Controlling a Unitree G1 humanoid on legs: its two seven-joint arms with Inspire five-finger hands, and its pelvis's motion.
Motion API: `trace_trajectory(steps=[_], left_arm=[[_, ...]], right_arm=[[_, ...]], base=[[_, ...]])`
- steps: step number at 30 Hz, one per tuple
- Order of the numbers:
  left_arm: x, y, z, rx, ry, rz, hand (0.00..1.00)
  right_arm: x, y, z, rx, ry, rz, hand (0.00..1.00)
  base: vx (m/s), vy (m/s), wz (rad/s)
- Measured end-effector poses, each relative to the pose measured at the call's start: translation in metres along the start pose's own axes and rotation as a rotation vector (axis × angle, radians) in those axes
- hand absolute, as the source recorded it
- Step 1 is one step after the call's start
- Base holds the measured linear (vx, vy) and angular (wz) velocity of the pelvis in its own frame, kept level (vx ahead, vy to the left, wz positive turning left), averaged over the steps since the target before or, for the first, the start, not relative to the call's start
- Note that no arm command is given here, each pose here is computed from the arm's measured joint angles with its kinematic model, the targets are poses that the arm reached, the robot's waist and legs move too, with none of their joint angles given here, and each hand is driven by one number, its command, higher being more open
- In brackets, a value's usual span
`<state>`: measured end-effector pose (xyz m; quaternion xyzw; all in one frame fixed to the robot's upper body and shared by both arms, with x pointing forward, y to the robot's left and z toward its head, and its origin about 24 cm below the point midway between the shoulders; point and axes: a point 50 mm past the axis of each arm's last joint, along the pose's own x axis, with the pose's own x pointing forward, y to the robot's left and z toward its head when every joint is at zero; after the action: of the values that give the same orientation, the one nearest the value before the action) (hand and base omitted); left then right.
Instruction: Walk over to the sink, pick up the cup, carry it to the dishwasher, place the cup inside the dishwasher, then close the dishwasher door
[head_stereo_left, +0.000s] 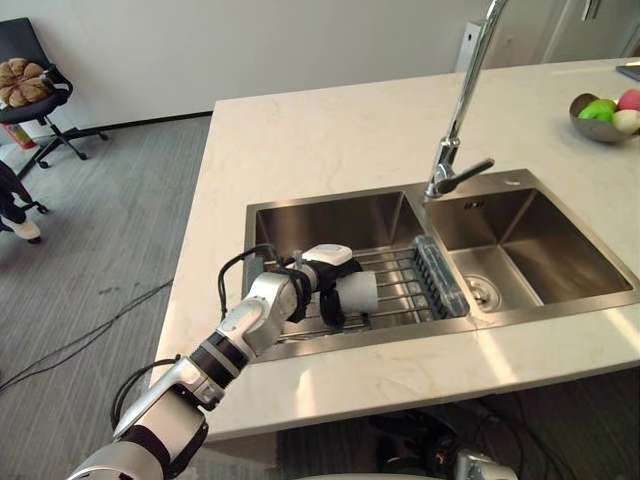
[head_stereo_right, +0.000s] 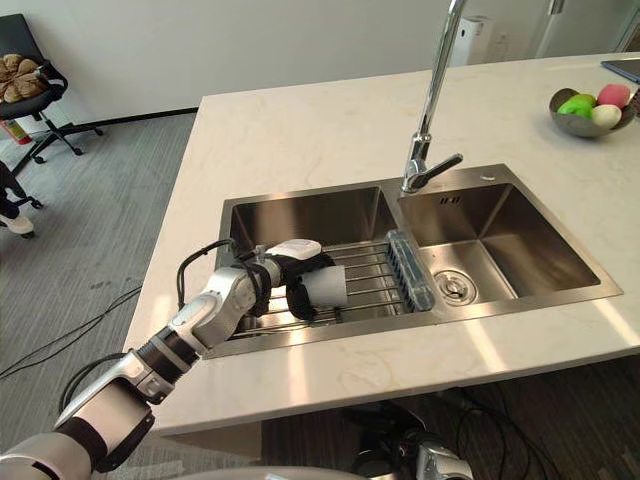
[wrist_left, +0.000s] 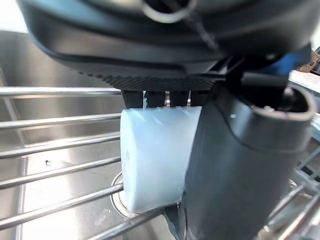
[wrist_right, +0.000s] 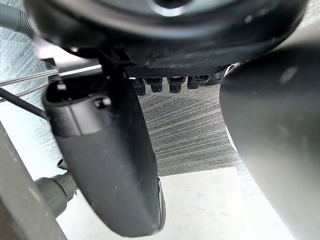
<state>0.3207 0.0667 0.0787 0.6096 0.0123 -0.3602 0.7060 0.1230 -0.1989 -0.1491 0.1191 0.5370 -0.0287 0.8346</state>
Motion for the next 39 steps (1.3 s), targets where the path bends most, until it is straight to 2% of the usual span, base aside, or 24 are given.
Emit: trace_trajectory(steps=[6, 9, 13, 16, 18, 20, 23, 26, 30, 32, 35, 39], left_arm=[[0.002, -0.006, 0.001, -0.016, -0.054, 0.037, 0.00], [0.000, -0.016, -0.005, -0.170, -0.078, 0.107, 0.00], [-0.017, -0.035, -0.017, -0.488, -0.147, 0.238, 0.00], [-0.039, -0.033, -0.021, -0.721, -0.228, 0.406, 0.00], [-0.060, -0.024, -0.026, -0.937, -0.311, 0.598, 0.00], [-0.074, -0.018, -0.031, -1.065, -0.367, 0.734, 0.00], [-0.098, -0.010, -0.041, -1.200, -0.439, 0.970, 0.00], [-0.126, -0.013, -0.048, -1.275, -0.477, 1.205, 0.00], [-0.163, -0.017, -0.048, -1.252, -0.475, 1.471, 0.00], [-0.183, -0.020, -0.054, -1.074, -0.339, 1.591, 0.00], [-0.208, -0.028, -0.064, -0.888, -0.153, 1.662, 0.00], [-0.221, -0.037, -0.068, -0.836, -0.064, 1.703, 0.00]], right_arm=[[0.000, -0.001, 0.004, -0.005, -0.003, -0.001, 1.00], [0.000, -0.003, 0.006, -0.008, -0.008, -0.006, 1.00], [-0.001, -0.004, 0.006, -0.005, -0.010, -0.014, 1.00], [-0.002, -0.008, 0.002, 0.001, -0.003, -0.025, 1.00], [-0.003, -0.013, -0.002, 0.005, 0.007, -0.035, 1.00], [-0.004, -0.015, -0.004, 0.009, 0.014, -0.041, 1.00], [-0.004, -0.017, -0.009, 0.041, 0.032, -0.052, 1.00], [-0.006, -0.020, -0.015, 0.075, 0.036, -0.058, 1.00], [-0.007, -0.021, -0.025, 0.093, 0.056, -0.044, 1.00], [-0.009, -0.025, -0.030, 0.072, 0.078, -0.029, 1.00], [-0.012, -0.032, -0.033, 0.082, 0.090, -0.029, 1.00], [-0.016, -0.044, -0.040, 0.120, 0.089, -0.055, 1.00]], base=[[-0.04, -0.011, 0.00], [-0.03, -0.011, 0.04], [-0.01, -0.004, 0.11], [-0.02, -0.002, 0.11], [-0.03, 0.003, 0.14], [-0.04, 0.008, 0.22], [-0.05, 0.005, 0.18], [-0.04, 0.009, 0.11], [-0.04, -0.003, 0.17], [-0.10, -0.040, 0.61], [-0.11, -0.021, 0.84], [-0.11, -0.035, 1.44]])
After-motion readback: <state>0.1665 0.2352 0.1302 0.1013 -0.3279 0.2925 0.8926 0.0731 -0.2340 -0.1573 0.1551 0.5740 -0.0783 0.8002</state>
